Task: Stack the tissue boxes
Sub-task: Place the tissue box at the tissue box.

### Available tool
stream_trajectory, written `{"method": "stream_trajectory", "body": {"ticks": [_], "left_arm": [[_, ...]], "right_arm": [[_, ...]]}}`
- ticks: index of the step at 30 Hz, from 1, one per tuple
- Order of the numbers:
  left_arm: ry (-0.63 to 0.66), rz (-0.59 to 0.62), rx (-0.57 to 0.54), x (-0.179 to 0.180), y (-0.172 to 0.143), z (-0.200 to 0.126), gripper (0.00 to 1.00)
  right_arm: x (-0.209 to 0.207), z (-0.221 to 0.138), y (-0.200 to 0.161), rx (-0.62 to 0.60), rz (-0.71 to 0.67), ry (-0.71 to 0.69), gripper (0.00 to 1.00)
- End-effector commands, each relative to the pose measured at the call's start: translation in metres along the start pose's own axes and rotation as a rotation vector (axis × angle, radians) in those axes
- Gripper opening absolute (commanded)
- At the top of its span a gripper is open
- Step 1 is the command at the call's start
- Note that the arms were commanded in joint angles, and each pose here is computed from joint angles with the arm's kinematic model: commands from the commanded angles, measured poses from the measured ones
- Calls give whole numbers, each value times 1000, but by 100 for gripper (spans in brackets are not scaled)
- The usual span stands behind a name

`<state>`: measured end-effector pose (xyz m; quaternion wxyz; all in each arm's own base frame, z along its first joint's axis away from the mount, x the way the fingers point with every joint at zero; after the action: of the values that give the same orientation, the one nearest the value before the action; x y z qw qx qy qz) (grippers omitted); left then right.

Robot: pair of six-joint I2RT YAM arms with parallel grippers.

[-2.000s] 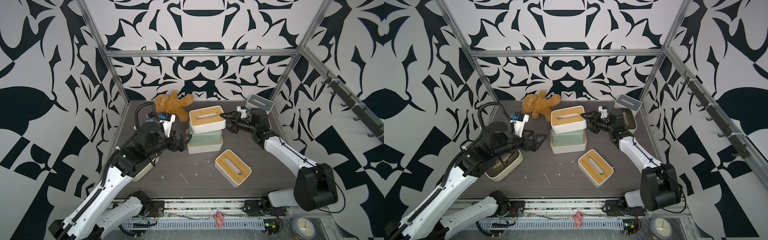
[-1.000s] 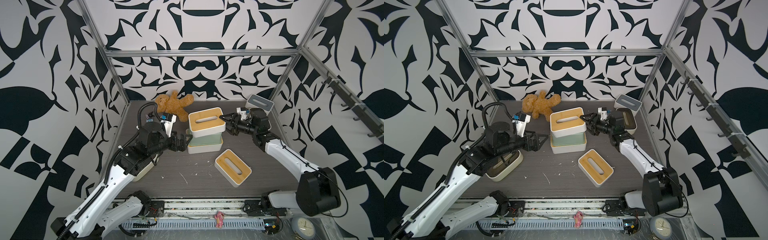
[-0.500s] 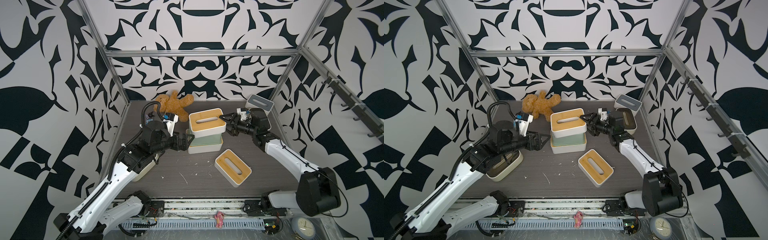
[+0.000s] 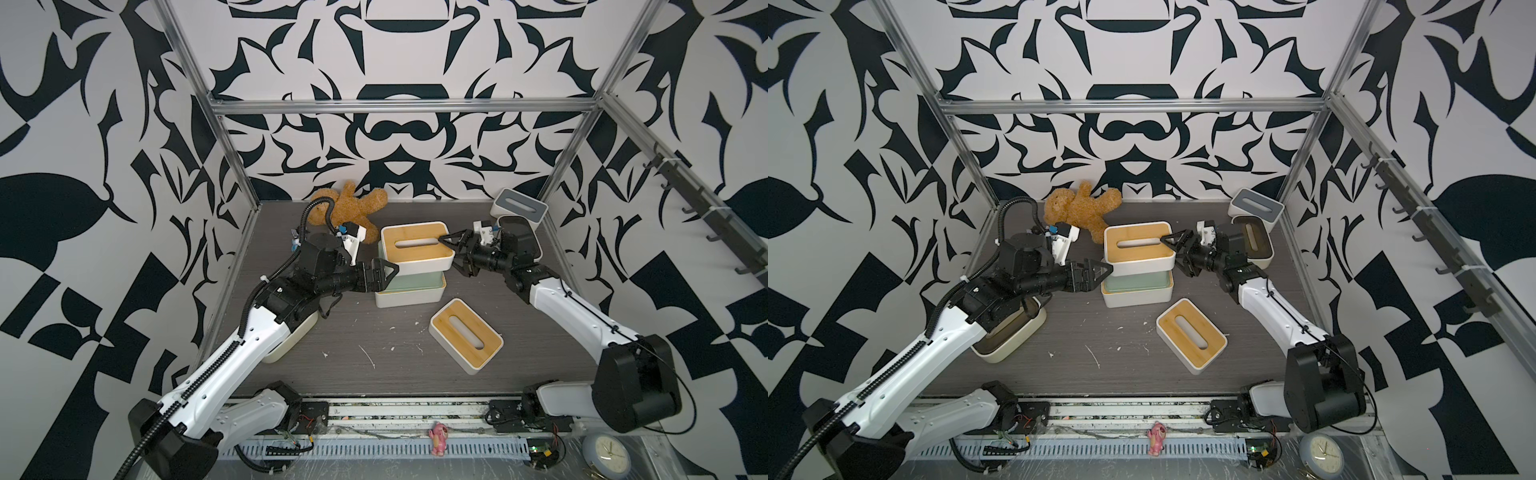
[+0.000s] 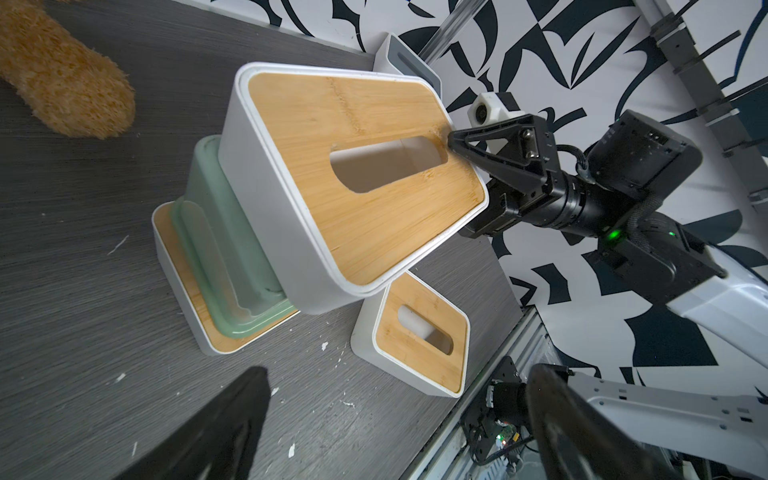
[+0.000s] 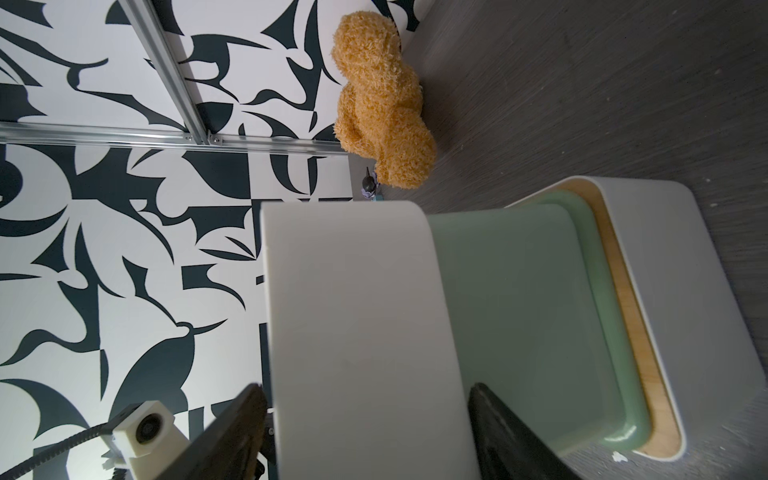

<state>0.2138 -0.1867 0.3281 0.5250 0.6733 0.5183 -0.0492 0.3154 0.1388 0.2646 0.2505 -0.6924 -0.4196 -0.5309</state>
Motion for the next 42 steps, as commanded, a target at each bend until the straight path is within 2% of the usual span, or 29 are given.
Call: {"method": "stream_trajectory", "body": {"ticks": [1,10,12,16,31,42], "left_arm": [[-38,-33,-17,-3,9,2,100],[23,-101,-49,4,26,6,99],[23,-108,-53,4,30,7,99],[36,-122,-23,5,39,15,99],[42,-150,44,8,59,51,100],[49,-151,56,10,63,57,99]], "right_arm": [[29,-9,4,-35,-111,36,81],[38,-21,6,-70,-197,-80,87],[42,-28,6,-95,-230,-118,91],[54,-37,5,-113,-284,-136,92],[65,-31,-5,-23,-294,-46,93],[67,-24,-12,11,-291,-20,93]]}}
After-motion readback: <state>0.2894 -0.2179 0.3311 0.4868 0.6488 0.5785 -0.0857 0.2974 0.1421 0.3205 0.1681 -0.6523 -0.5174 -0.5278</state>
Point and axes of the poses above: each gripper's point midway between its finger pads, its own z axis out along the fingers, its own x axis along the line the jaws close on, y = z × x, the point moved 8 cm from there along -z, back along the fingers, and after that the axes turned 1 degree about z, right-handed, at the moved point
